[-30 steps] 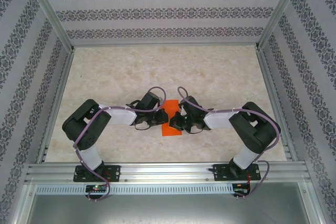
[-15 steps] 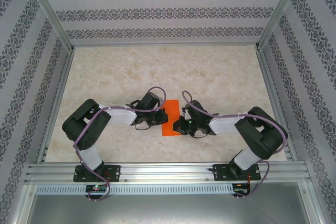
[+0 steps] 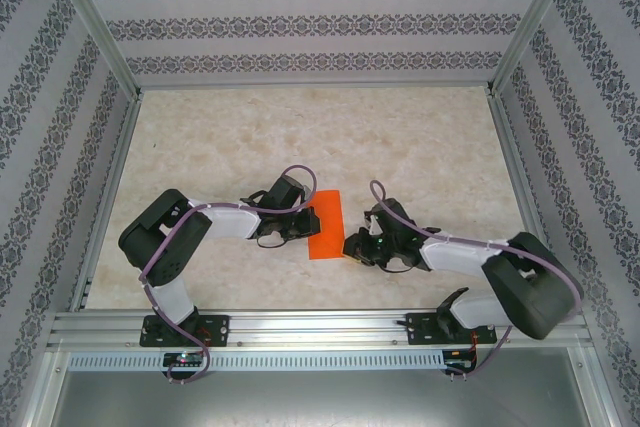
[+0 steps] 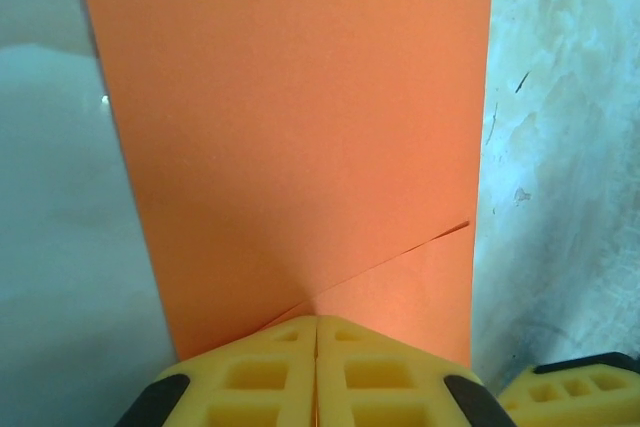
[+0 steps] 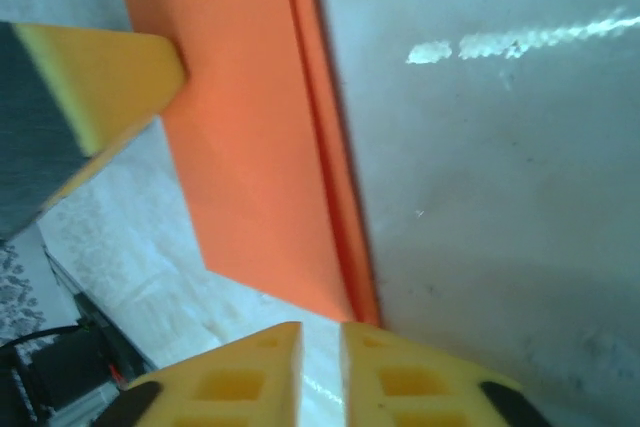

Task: Fold a paper plane with a square sheet of paper (pick it up from the middle)
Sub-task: Fold the triangle a second time at the center of the table.

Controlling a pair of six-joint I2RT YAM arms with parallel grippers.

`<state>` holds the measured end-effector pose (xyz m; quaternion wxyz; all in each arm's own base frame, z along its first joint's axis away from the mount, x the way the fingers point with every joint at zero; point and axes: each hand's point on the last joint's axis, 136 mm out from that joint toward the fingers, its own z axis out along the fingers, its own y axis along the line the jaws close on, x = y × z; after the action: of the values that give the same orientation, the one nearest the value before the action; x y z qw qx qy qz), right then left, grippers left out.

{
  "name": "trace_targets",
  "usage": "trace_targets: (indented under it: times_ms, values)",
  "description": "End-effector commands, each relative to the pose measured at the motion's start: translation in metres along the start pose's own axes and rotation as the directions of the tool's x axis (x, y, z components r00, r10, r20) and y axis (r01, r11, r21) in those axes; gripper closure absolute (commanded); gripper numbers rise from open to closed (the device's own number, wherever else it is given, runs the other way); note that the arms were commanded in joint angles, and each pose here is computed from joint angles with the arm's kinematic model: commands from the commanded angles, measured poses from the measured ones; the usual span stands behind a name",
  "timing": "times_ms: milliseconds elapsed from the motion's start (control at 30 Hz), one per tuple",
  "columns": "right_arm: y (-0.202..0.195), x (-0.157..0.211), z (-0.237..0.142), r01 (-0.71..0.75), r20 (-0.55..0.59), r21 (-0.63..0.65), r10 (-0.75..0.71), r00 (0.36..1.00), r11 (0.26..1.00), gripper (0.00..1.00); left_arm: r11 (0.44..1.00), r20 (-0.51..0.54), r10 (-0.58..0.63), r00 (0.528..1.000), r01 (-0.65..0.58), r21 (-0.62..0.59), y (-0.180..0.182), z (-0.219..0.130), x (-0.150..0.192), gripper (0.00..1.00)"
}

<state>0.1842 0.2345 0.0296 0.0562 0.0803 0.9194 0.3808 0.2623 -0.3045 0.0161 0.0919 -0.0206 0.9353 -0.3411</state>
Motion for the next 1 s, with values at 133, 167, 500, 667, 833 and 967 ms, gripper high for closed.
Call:
trace_targets:
  times_ms: [133,167,500,667,833,967]
  values:
    - [0.012,-0.043,-0.024,0.054,0.156,0.07,-0.065,0.986,0.996,0.64,0.996,-0.044,0.015,0.999,-0.019,-0.092,0.017,0.005,0.009,0.88]
    - [0.012,-0.045,-0.022,0.051,0.152,0.066,-0.061,0.987,0.997,0.63,0.996,-0.043,0.017,0.999,-0.02,-0.087,0.015,0.004,0.008,0.88]
    - [0.029,-0.053,0.004,0.055,0.09,-0.027,-0.053,0.995,0.998,0.63,0.997,-0.02,0.054,0.998,-0.055,-0.046,-0.005,-0.01,0.001,0.82]
    - [0.027,-0.054,0.012,0.054,0.071,-0.02,-0.052,0.996,0.998,0.64,0.995,-0.005,0.071,0.997,-0.071,-0.067,-0.003,-0.015,-0.001,0.81]
    - [0.022,-0.051,0.024,0.038,0.043,-0.015,-0.037,0.998,0.999,0.63,0.994,-0.014,0.076,0.997,-0.077,-0.078,-0.001,-0.012,0.0,0.81]
    - [0.028,-0.048,0.028,0.05,0.032,-0.041,-0.048,0.998,0.998,0.64,0.994,-0.022,0.076,0.997,-0.078,-0.083,0.001,-0.011,0.001,0.81]
